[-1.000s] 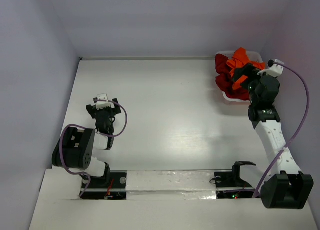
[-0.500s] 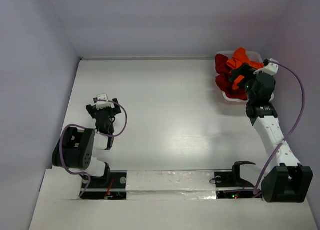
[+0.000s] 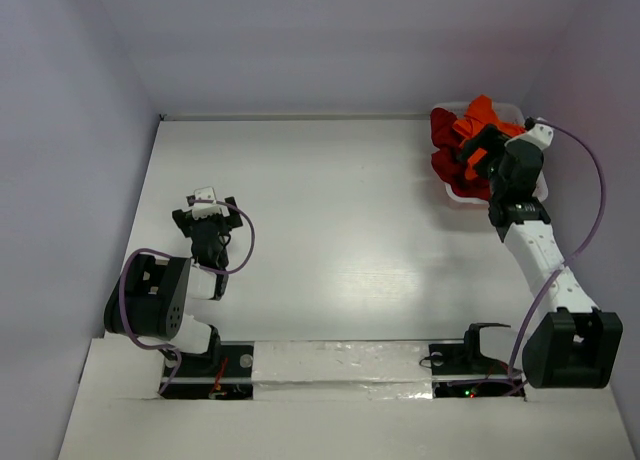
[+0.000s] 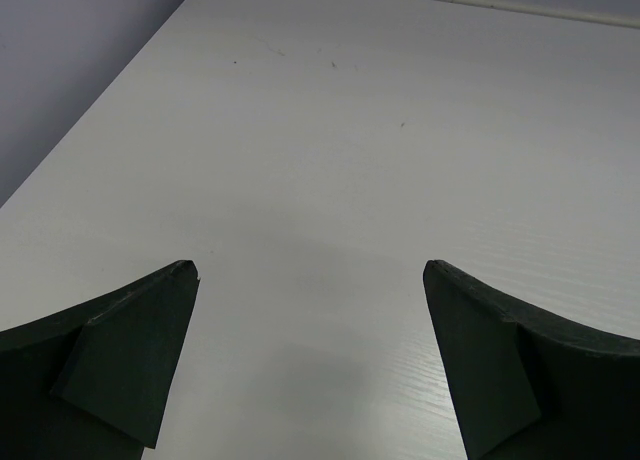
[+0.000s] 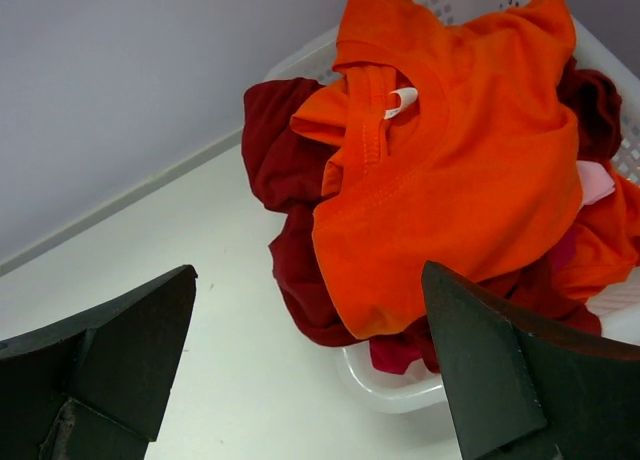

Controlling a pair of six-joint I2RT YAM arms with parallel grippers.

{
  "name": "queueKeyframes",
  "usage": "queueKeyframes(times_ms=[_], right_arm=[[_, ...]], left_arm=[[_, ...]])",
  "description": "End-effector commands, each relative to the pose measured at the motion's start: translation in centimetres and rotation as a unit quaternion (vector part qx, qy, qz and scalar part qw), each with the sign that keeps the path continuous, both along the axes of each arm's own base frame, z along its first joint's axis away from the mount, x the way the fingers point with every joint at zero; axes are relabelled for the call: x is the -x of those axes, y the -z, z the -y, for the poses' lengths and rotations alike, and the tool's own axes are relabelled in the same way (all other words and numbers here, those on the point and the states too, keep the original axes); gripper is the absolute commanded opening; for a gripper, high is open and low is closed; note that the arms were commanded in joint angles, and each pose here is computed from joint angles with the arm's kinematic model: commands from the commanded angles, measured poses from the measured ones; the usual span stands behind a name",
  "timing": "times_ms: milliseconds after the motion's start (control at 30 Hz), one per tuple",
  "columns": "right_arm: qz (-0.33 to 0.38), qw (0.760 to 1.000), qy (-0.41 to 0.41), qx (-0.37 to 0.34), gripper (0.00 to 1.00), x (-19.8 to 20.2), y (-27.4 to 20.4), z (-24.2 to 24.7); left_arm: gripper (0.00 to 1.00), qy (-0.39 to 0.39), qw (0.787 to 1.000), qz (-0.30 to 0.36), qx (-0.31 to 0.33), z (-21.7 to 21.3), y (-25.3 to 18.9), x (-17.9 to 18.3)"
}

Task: Fold and stack the t-shirts
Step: Grab crumpled tshirt from bin with the right arm

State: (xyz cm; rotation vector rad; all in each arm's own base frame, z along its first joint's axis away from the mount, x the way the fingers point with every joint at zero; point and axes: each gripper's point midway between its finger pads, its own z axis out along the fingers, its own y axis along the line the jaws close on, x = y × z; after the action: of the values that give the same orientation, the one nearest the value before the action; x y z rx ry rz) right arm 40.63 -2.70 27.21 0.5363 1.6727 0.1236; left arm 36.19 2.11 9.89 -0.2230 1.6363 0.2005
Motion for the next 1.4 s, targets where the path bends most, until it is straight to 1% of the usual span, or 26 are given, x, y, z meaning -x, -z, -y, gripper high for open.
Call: queueKeyframes(times_ms=[0,100,167,333,400,500,567,600,633,667,700,733,767,800,833,867,900,933,967,1067,1133,1200,1300,1367], right_arm=[[0.028,0.999,0.008,-0.02,1.0,-1.0,-2.9,-0.4],[0.03,0.999,-0.012,-0.029,1.0,-1.4,-3.0,-1.7],[0.03,0.999,-0.028,-0.026,1.0,-1.8,-3.2,-2.5],[0.017,0.999,-0.021,-0.018,1.0,-2.3,-3.0,-2.5],[0.015,0.999,-0.03,-0.015,1.0,-2.3,-3.3,-3.1],[-0.01,0.999,-0.037,-0.007,1.0,-2.3,-2.8,-3.5],[-0.013,0.999,-0.036,-0.002,1.0,-2.3,-2.8,-3.6],[-0.007,0.999,-0.043,-0.002,1.0,-2.4,-3.2,-4.1],[-0.006,0.999,-0.046,-0.004,1.0,-2.5,-3.1,-4.2],[-0.004,0.999,-0.053,-0.004,1.0,-2.6,-3.2,-4.7],[-0.008,0.999,-0.052,-0.001,1.0,-2.8,-2.9,-4.7],[-0.009,0.998,-0.056,0.002,1.0,-2.8,-3.1,-5.0],[-0.01,0.999,-0.048,0.004,1.0,-2.8,-3.1,-4.7],[-0.009,0.999,-0.047,0.003,1.0,-2.9,-3.2,-4.7],[-0.006,0.998,-0.055,0.002,1.0,-2.9,-3.5,-5.3],[-0.003,0.999,-0.053,0.002,1.0,-3.0,-3.7,-5.2],[-0.003,0.999,-0.049,0.002,1.0,-3.0,-3.8,-5.1],[-0.003,0.999,-0.048,0.002,1.0,-2.9,-4.0,-5.1],[0.0,0.999,-0.049,0.003,1.0,-2.8,-4.5,-5.3],[0.009,0.999,-0.04,0.005,1.0,-2.0,-5.5,-4.9],[0.01,0.999,-0.039,0.006,1.0,-1.7,-5.7,-4.8],[0.008,0.999,-0.037,0.003,1.0,-1.6,-5.6,-4.8],[0.014,0.999,-0.046,0.016,1.0,-1.0,-6.0,-5.1],[0.0,0.999,-0.04,0.029,1.0,-0.2,-6.5,-4.6]], left_arm=[[0.99,-0.005,0.989,0.146,0.013,-0.3,-7.2,-0.5],[0.99,0.003,0.991,0.133,0.015,-0.3,-6.9,-1.1],[0.99,0.001,0.99,0.137,0.02,-0.6,-6.9,-1.0],[0.99,0.004,0.99,0.143,0.016,-0.6,-7.2,-1.1],[0.99,0.003,0.99,0.143,0.016,-0.6,-7.2,-1.0],[0.99,0.004,0.99,0.14,0.015,-0.6,-7.1,-1.0],[0.99,0.004,0.989,0.147,0.017,-0.6,-7.5,-1.0],[0.99,-0.017,0.988,0.149,0.02,-1.3,-7.7,-0.8],[0.99,-0.027,0.987,0.159,0.024,-1.6,-8.9,-1.3],[0.99,-0.033,0.994,0.104,0.019,-1.4,-7.4,-2.0],[0.99,-0.037,0.997,0.065,0.011,-1.2,-6.9,-3.0],[0.99,-0.037,0.996,0.084,0.014,-0.5,-12.3,-6.6],[0.99,-0.043,0.997,-0.063,0.001,-0.3,-7.6,-7.3],[0.99,-0.058,0.995,-0.081,0.013,-0.4,-8.6,-8.4],[0.99,-0.054,0.997,-0.037,0.039,0.3,-14.4,-11.2],[0.99,-0.037,0.994,-0.092,0.049,1.6,-13.2,-11.3],[0.99,0.006,0.993,-0.092,0.077,3.4,-14.7,-11.9],[0.99,0.045,0.991,-0.069,0.101,5.6,-17.8,-12.5],[0.99,0.086,0.986,-0.051,0.134,8.5,-19.6,-11.9],[0.99,0.138,0.972,-0.026,0.19,12.6,-21.8,-10.1],[0.99,0.146,0.966,-0.049,0.21,13.5,-21.0,-9.4],[0.99,0.137,0.965,-0.092,0.204,13.3,-19.4,-8.7],[0.99,0.126,0.968,-0.109,0.189,12.5,-18.6,-7.4],[0.99,0.127,0.964,-0.124,0.198,12.9,-17.7,-5.9]])
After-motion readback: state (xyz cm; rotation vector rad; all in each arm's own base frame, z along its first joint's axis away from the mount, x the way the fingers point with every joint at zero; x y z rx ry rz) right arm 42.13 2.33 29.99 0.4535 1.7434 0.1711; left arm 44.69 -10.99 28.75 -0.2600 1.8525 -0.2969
